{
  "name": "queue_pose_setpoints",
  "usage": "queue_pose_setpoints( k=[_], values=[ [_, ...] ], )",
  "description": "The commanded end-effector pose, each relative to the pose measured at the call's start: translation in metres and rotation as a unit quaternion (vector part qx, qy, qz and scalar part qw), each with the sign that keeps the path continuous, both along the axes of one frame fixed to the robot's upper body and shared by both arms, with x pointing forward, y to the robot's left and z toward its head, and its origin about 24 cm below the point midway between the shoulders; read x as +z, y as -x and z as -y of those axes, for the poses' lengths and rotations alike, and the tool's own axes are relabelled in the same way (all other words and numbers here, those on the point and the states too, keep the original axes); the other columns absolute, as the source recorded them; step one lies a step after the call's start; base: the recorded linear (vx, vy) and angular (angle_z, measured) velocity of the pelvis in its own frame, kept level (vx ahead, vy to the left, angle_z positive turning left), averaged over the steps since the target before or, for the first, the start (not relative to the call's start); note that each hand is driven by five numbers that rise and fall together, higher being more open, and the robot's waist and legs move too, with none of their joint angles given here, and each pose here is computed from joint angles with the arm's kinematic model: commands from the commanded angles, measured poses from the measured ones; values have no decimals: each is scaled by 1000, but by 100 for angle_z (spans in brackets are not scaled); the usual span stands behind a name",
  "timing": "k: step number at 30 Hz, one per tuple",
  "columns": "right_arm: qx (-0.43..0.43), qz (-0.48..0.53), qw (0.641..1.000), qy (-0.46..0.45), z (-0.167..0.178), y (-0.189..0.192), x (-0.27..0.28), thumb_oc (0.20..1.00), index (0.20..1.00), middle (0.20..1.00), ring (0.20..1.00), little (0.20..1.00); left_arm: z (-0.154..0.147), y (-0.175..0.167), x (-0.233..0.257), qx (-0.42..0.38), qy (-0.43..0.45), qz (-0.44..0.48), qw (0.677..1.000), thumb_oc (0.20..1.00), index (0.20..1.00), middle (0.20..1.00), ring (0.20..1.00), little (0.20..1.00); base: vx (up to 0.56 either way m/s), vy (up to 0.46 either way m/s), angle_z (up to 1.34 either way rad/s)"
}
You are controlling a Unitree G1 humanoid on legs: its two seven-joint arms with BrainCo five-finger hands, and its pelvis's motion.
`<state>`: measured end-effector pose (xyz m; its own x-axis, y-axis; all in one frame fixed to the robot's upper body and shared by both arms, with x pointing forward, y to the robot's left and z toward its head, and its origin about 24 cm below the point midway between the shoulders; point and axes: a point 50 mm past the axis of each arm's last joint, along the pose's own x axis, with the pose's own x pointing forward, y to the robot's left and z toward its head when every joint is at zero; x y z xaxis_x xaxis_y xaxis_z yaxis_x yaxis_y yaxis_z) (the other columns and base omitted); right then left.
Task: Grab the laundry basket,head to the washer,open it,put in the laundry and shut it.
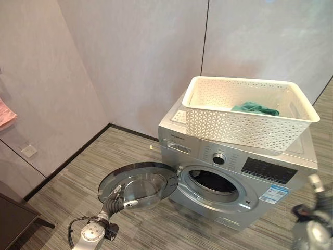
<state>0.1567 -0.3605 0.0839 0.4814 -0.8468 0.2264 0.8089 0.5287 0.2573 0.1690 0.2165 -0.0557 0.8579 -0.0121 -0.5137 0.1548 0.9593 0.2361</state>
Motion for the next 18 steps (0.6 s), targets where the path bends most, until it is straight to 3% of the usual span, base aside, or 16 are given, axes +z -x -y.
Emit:
queue_pose_setpoints(
  k=[1,2,5,6,8,9,11,12,15,18],
  values=[
    [-46,93,987,121,-2,-18,60,1000,1000,1000,1000,1000,-11,-25,24,4,-36,69,997,1000,1000,1000,1000,1000,0,0,0],
    [-55,119,975,179,-7,-22,90,1000,1000,1000,1000,1000,-10,-25,23,-3,-38,67,997,1000,1000,1000,1000,1000,0,0,0],
    [-60,127,962,232,-10,-25,115,1000,1000,1000,1000,1000,-6,-26,22,-15,-39,66,997,1000,1000,1000,1000,1000,3,-8,6],
    [-60,93,951,290,-8,-31,132,1000,1000,1000,1000,1000,-4,-25,23,-31,-40,64,997,1000,1000,1000,1000,1000,4,-10,19],
    [-61,72,943,318,-6,-35,140,1000,1000,1000,1000,1000,-3,-25,23,-36,-38,64,997,1000,1000,1000,1000,1000,-6,-14,12],
    [-52,45,935,348,-5,-42,148,1000,1000,1000,1000,1000,-2,-26,23,-41,-34,64,996,1000,1000,1000,1000,1000,-23,-45,1],
    [7,-104,902,420,11,-68,160,1000,1000,1000,1000,1000,0,-25,24,-63,-28,60,996,1000,1000,1000,1000,1000,-14,-53,1],
    [9,-102,901,422,11,-71,163,1000,1000,1000,1000,1000,1,-25,24,-61,-25,61,996,1000,1000,1000,1000,1000,2,-34,0],
    [33,-249,831,497,25,-94,186,1000,1000,1000,1000,1000,6,-25,25,-86,-13,58,995,1000,1000,1000,1000,1000,-34,-37,1],
    [66,-304,836,453,43,-120,207,1000,1000,1000,1000,1000,12,-29,25,-112,-6,47,993,1000,1000,1000,1000,1000,-4,-10,1]
  ],
)
